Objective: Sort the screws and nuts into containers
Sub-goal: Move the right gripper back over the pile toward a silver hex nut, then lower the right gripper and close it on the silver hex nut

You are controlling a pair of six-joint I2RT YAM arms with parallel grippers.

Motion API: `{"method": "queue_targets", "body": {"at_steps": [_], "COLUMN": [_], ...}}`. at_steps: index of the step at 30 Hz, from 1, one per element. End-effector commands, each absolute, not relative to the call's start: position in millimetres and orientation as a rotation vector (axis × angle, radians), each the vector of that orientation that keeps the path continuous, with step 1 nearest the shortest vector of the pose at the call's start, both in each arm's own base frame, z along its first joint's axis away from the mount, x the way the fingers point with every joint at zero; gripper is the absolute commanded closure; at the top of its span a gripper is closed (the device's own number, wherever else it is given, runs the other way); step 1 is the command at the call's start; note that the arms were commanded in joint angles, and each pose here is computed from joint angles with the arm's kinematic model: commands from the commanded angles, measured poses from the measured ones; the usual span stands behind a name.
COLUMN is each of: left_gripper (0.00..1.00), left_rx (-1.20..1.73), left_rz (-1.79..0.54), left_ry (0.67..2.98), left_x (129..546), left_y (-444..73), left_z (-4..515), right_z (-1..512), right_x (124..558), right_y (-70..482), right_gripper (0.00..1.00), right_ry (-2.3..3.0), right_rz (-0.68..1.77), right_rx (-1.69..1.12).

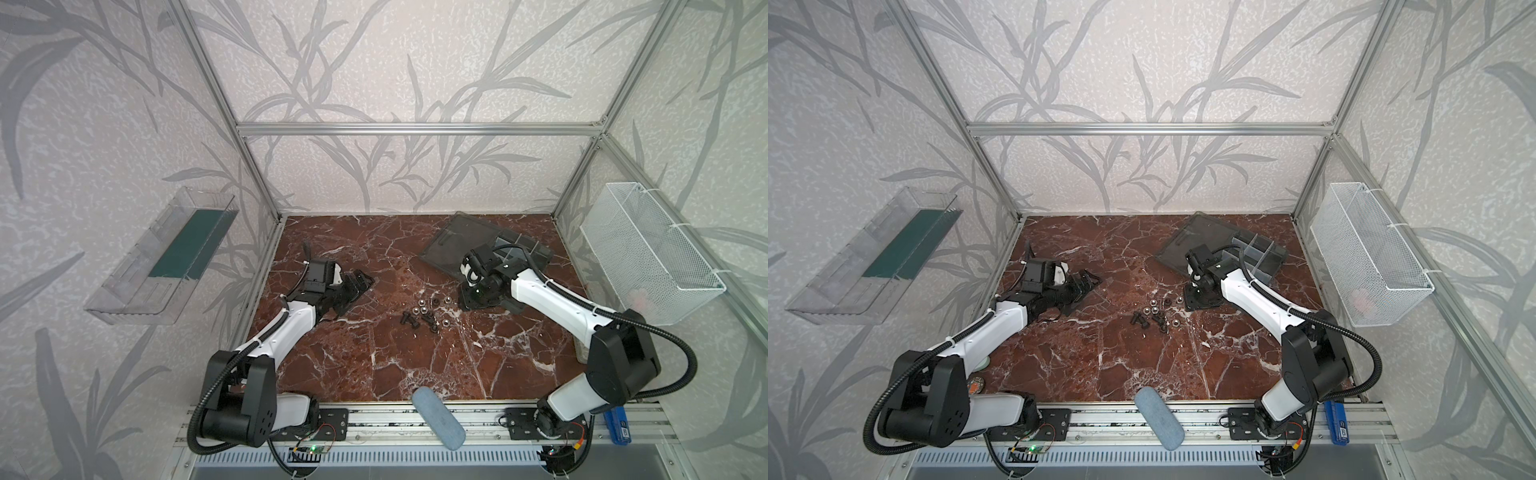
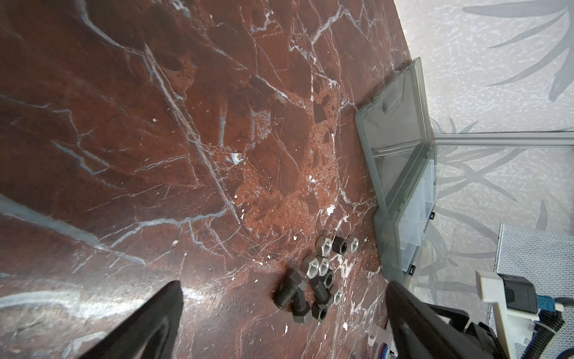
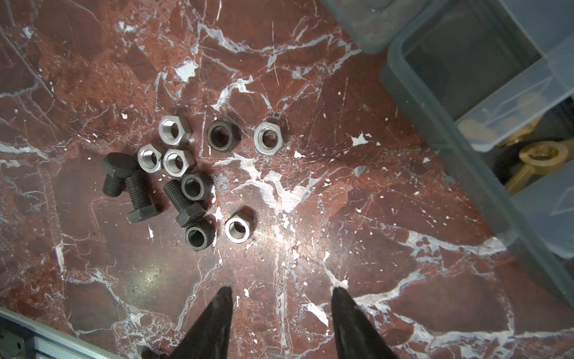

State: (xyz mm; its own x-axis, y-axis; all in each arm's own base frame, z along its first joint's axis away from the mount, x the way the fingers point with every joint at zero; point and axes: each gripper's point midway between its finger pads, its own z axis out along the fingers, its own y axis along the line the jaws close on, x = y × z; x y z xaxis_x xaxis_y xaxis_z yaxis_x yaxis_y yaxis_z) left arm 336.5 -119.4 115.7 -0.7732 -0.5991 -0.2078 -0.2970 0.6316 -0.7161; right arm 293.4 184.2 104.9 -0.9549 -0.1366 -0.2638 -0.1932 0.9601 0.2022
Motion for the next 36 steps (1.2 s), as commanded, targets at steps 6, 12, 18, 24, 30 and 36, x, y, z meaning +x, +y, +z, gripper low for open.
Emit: {"method": "queue_targets", "body": {"at_steps": [6,12,18,24,30,36], "left_gripper": [0.0,0.01,0.0,0.01,0.0,0.01], "left_rx": [-0.705,-0.676,-0.657,-0.642,-0.632,-0.639], "left_rz": [-0.96,-1.001,-1.009,-1.014,-1.014,-1.01], "left_ry": [2.434,2.447,2.447,2.448,2.454,2.458], "left_x": [338,345,345,347,347,344], "left_y": [-124,-131,-133,-134,-135,-133], "left_z": [109,107,106,108,106,101], "right_z": [77,69,56,42,30,18], "right_x": [288,287,285,281,280,279], "right_y": [197,216,228,234,231,232], "right_gripper": [0.47,0.47,0.47,0.47,0.5,0.56], "right_ry": [2.897,2.911,2.952,2.99,3.011,3.036], "right_rz": [0.328,0.283,0.241,0.169,0.113,0.098], "right_rx": [-0.177,-0.195,-0.221,-0.258,-0.263,-0.278]}}
